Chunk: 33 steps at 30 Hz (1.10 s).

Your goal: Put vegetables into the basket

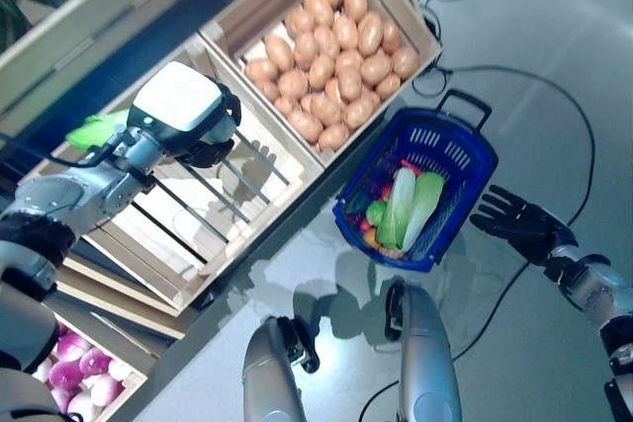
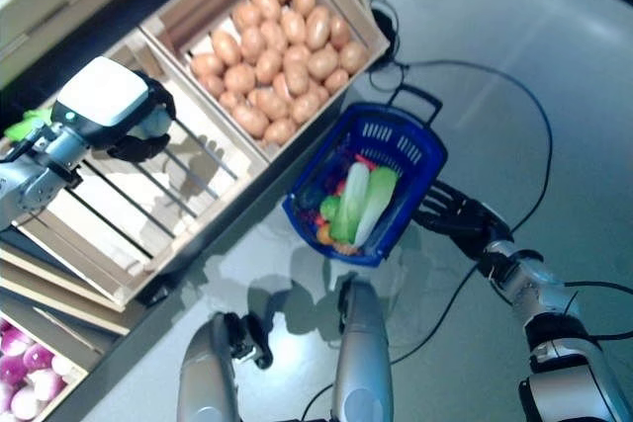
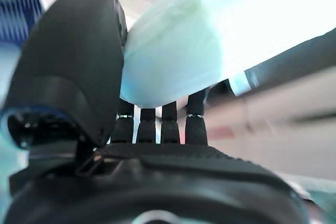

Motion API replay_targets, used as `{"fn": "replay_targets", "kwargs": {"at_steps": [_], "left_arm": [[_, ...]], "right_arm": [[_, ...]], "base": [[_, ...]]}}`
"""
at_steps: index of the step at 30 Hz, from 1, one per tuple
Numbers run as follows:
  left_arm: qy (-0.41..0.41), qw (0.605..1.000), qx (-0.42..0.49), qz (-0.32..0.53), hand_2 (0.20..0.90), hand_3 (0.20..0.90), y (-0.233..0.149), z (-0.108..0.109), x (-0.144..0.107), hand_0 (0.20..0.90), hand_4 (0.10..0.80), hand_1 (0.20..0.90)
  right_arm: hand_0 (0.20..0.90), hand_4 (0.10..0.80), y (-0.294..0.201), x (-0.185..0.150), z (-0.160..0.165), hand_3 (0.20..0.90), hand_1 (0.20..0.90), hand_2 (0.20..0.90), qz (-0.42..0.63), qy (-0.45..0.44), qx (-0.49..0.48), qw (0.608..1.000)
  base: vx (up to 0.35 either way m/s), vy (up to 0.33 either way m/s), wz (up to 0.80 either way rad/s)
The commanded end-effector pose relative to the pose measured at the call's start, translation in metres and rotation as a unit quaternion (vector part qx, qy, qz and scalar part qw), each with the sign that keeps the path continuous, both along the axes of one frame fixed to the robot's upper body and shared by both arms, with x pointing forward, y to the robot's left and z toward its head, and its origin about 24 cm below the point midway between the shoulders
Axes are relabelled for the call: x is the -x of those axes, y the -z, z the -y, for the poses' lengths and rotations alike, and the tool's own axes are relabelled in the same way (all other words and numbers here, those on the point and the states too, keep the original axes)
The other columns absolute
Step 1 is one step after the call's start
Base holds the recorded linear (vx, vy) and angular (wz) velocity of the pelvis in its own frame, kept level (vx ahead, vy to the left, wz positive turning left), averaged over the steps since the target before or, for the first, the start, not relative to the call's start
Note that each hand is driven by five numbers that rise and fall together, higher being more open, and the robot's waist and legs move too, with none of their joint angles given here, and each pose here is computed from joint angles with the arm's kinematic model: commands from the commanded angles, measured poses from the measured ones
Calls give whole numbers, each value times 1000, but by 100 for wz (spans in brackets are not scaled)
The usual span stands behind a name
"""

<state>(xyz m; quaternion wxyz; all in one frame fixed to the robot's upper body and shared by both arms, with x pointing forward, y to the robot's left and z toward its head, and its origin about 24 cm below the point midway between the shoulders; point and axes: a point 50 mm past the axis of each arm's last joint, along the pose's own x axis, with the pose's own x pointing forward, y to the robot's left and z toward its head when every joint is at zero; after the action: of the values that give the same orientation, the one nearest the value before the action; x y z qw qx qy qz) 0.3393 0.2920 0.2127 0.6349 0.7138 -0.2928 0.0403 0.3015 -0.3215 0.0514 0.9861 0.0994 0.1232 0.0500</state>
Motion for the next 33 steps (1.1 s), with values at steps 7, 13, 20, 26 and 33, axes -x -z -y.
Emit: {"fn": "replay_targets", "kwargs": {"at_steps": [7,13,20,26,33], "left_arm": [[122,929,350,-13,300,300,41,35,22,300,400,300],[168,806,566,-50,300,300,79,61,37,300,400,300],[224,686,687,-79,300,300,107,109,53,300,400,300],[264,632,720,-111,300,300,103,134,53,300,400,300],[279,646,692,-159,300,300,106,147,55,300,400,300]], "right_arm": [[900,800,10,4,-55,900,900,900,78,-24,86,993],[900,800,7,12,-109,900,900,900,127,-86,100,983],[900,800,16,18,-153,900,900,900,98,-150,-74,981],[900,800,5,14,-174,900,900,900,106,-214,-67,969],[900,800,1,19,-174,900,900,900,94,-237,-73,964]], "base": [[184,-86,-2],[97,-44,-6],[29,-56,7],[-4,-63,21],[-4,-9,15]]}}
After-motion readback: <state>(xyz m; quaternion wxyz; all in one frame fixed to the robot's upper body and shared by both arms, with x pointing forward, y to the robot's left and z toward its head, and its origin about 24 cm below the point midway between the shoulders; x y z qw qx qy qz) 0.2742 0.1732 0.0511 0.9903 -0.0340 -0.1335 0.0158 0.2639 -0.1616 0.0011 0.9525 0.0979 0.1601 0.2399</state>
